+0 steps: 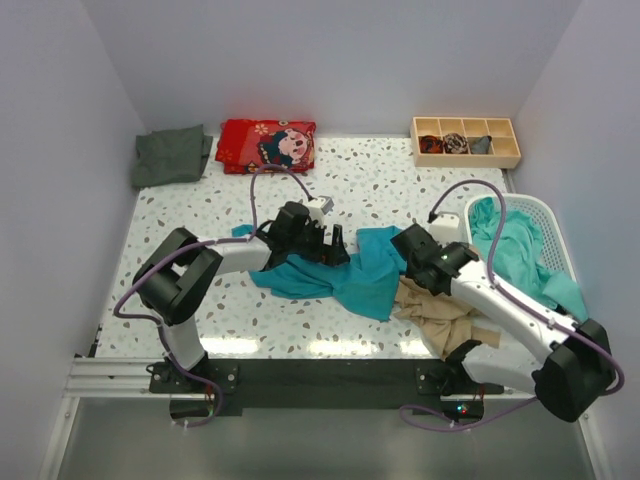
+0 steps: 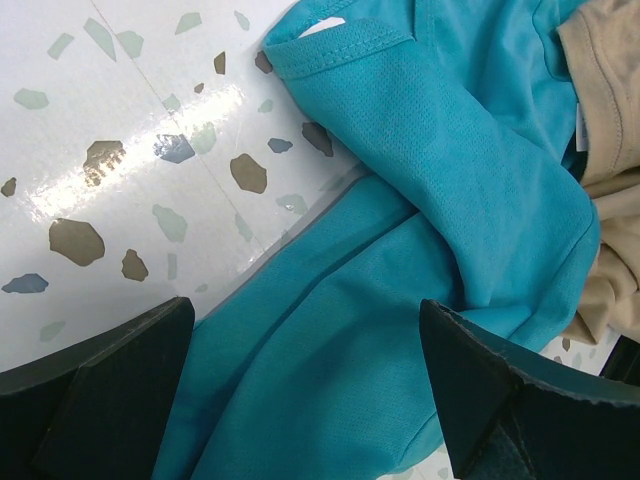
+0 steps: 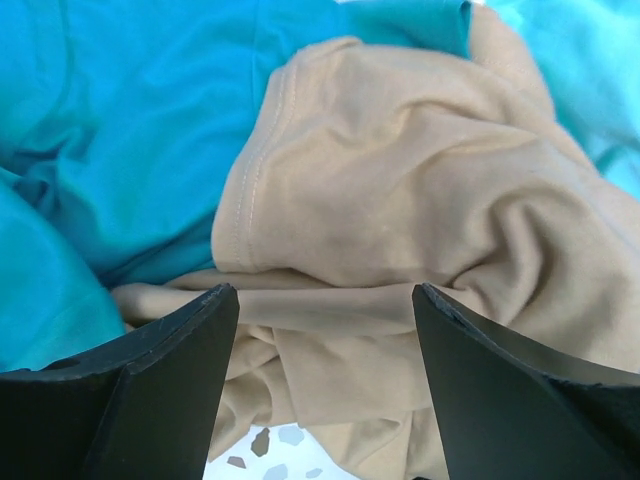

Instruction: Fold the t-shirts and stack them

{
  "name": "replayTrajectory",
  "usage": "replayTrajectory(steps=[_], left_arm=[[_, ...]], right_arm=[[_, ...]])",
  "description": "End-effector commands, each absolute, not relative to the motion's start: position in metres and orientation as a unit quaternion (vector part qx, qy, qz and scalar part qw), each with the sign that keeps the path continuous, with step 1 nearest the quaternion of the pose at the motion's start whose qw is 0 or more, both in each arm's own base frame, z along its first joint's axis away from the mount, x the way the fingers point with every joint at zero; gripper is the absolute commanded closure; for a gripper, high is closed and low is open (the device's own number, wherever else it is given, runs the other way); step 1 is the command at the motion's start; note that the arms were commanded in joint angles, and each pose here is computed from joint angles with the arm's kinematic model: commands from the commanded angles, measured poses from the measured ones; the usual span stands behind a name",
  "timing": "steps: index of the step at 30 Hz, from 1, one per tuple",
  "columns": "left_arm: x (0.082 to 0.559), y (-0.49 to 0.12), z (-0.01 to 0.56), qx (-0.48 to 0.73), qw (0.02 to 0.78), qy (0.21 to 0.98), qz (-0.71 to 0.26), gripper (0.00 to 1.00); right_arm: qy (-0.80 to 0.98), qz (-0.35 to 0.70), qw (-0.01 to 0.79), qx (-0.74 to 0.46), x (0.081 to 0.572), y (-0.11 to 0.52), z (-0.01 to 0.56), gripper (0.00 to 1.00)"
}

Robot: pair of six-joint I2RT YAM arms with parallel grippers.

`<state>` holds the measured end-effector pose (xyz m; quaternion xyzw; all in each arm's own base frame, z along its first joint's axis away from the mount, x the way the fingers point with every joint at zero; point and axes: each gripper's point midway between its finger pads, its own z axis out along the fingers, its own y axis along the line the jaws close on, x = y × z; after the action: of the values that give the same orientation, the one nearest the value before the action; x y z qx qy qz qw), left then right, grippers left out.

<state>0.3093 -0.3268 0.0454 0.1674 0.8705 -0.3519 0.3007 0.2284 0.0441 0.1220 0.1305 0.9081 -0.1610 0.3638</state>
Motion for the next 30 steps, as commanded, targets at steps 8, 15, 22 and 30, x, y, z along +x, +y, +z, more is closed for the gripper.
replayTrajectory(steps=[8, 15, 22, 30], left_arm=[[0.317, -0.333, 0.066, 0.184, 0.331, 0.854, -0.357, 0.0], [0.317, -0.332, 0.062, 0.188, 0.328, 0.857, -0.351, 0.0], [0.318, -0.334, 0.06, 0.19, 0.325, 0.856, -0.354, 0.0], [0.319, -0.337, 0.061, 0.193, 0.322, 0.854, -0.36, 0.0]], right_arm=[[0.918, -0.204, 0.307, 0.146, 0.24, 0.052, 0.076, 0.46], [0.912, -0.195, 0.324, 0.16, 0.24, 0.043, 0.084, 1.0], [0.864, -0.178, 0.432, 0.187, 0.24, 0.019, 0.176, 1.0], [0.855, -0.235, 0.419, 0.194, 0.219, -0.006, 0.199, 0.16]])
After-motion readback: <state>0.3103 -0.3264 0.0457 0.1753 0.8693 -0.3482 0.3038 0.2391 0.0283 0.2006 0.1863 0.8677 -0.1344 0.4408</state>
